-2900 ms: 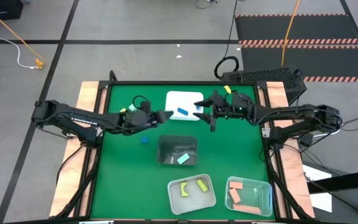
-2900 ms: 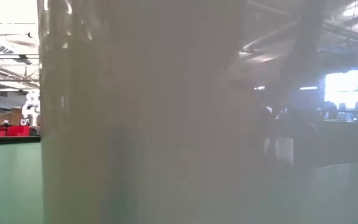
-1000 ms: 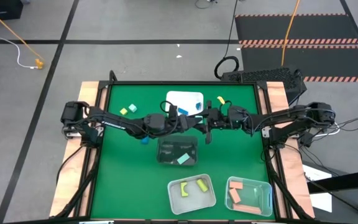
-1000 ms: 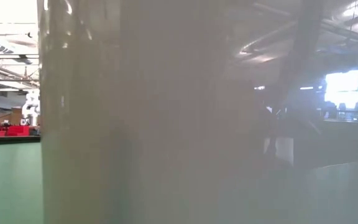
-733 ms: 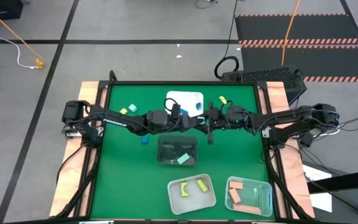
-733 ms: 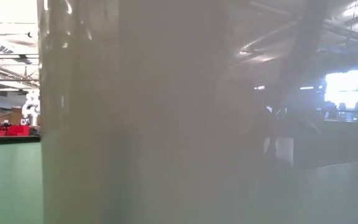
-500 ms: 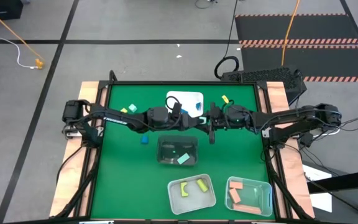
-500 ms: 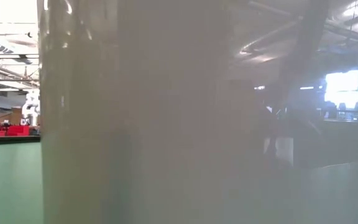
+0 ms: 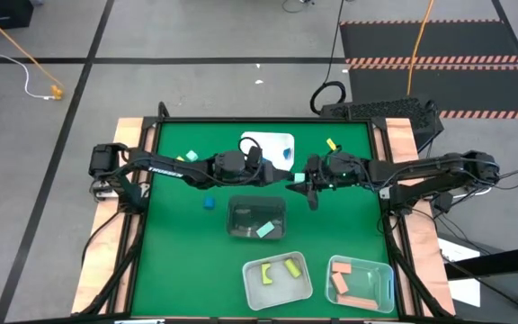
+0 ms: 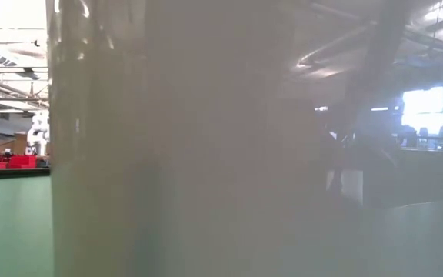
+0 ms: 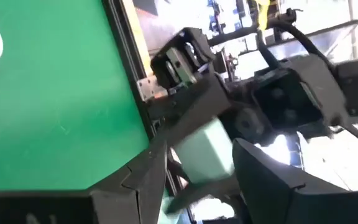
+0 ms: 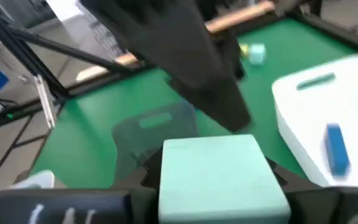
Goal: Sort & place blocks by color
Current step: Put the bottom light blue block into the black bin
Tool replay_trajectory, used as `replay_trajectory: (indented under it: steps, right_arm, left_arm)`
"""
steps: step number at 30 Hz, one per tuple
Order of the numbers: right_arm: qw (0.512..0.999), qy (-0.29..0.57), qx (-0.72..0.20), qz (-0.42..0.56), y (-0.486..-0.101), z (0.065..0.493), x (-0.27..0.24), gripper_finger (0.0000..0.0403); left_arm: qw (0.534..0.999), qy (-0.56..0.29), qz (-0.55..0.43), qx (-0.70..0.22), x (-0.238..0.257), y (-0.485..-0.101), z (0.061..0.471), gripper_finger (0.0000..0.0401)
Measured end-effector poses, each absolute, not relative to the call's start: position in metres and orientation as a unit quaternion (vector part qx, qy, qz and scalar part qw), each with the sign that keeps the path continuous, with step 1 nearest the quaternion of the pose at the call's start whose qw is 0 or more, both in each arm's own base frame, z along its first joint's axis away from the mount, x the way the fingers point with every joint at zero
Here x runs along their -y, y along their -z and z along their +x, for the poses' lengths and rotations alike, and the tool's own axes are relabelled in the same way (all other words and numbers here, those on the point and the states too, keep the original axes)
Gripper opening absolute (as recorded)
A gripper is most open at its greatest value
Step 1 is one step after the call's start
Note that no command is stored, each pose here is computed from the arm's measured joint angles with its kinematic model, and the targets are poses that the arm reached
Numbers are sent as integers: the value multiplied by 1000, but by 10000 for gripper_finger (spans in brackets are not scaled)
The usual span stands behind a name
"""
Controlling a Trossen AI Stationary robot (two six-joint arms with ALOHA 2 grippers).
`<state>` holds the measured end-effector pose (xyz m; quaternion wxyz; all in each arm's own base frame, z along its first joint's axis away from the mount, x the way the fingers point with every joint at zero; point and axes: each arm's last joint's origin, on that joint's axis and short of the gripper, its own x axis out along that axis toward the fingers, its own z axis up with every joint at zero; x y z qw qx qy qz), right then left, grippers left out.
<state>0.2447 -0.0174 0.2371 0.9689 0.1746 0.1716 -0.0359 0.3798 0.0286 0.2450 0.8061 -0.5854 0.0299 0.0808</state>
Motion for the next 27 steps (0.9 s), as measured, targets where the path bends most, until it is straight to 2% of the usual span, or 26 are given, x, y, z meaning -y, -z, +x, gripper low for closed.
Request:
replay_trajectory:
  steps: [8,18,27]
  right_arm:
    - [955,15,-205,213,-247,222,10,111]
    - [927,-21,-283,245,-252,184,-14,111]
    - [932,-10,-284,227,-252,180,-27,111]
  left_arm:
    - [798,-93,-591,-69,-43,-238,377,184]
    - [768,-126,-602,-176,-73,-219,364,184]
    - [735,-205,-580,-287,-83,-229,322,184]
